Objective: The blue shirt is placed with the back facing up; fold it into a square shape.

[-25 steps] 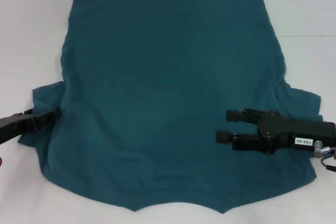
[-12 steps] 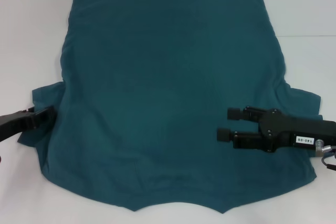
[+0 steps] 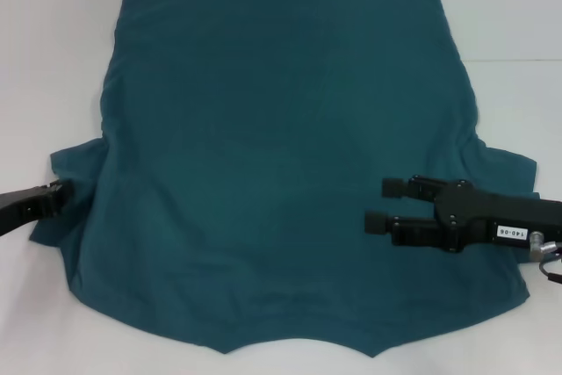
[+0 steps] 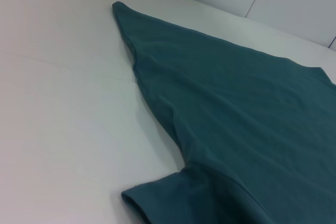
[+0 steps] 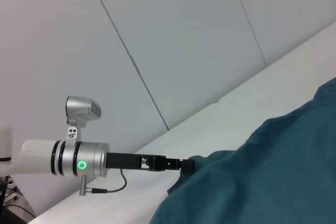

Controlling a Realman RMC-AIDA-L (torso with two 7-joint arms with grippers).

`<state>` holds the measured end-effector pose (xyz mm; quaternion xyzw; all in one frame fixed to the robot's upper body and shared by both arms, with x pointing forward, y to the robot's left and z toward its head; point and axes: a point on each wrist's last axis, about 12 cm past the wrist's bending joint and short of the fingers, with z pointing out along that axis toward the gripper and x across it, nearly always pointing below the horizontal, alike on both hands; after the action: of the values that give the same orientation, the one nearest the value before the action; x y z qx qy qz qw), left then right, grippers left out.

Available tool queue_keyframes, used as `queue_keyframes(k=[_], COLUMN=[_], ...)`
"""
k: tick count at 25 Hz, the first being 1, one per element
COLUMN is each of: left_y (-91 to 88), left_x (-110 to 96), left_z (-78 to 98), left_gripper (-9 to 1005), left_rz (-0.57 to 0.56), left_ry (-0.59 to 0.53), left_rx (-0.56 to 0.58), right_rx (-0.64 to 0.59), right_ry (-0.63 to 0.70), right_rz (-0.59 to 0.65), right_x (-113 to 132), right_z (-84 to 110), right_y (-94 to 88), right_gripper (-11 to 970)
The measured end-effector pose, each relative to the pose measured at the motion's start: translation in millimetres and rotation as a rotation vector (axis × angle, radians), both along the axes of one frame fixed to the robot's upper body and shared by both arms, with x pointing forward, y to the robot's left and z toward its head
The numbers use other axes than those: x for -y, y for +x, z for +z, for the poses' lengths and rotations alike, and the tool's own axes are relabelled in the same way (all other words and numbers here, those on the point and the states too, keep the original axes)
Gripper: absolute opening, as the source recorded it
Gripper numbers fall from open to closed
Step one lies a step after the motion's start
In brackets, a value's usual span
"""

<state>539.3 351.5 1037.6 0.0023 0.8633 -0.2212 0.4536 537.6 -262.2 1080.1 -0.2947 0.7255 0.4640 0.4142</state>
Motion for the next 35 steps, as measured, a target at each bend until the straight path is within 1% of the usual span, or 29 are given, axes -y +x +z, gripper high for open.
queue_keyframes(k=[2, 7, 11, 14, 21, 31, 35], left_y=[0.0, 0.9, 3.4, 6.8, 15.4, 20.6, 21.6], left_x=[-0.1, -2.5, -10.7, -21.8, -35.0, -34.6, -30.8], left_z=[-0.1, 0.5, 3.6, 8.9, 21.7, 28.1, 30.2], left_gripper=[16, 7, 0, -2, 11, 52, 68], left_rz=[0.000, 0.007, 0.037, 0.071, 0.107, 0.096, 0.070], left_ry=[0.001, 0.010, 0.046, 0.091, 0.150, 0.167, 0.153], left_rx=[-0.001, -0.002, 0.005, 0.017, 0.050, 0.068, 0.074], right_rx=[0.001, 0.003, 0.001, -0.006, -0.015, -0.016, -0.015], right_ry=[0.002, 0.007, 0.013, 0.016, 0.032, 0.035, 0.035], right_rz=[-0.003, -0.012, -0.019, -0.020, -0.026, -0.027, -0.026], right_x=[0.4, 1.6, 2.2, 1.3, -0.3, -0.4, -0.8], right_z=[0.2, 0.6, 0.4, -0.8, -2.3, -2.1, -1.7], right_y=[0.1, 0.5, 0.4, 0.0, -0.6, -0.5, -0.2], right_gripper=[894, 893, 891, 890, 888, 885, 883])
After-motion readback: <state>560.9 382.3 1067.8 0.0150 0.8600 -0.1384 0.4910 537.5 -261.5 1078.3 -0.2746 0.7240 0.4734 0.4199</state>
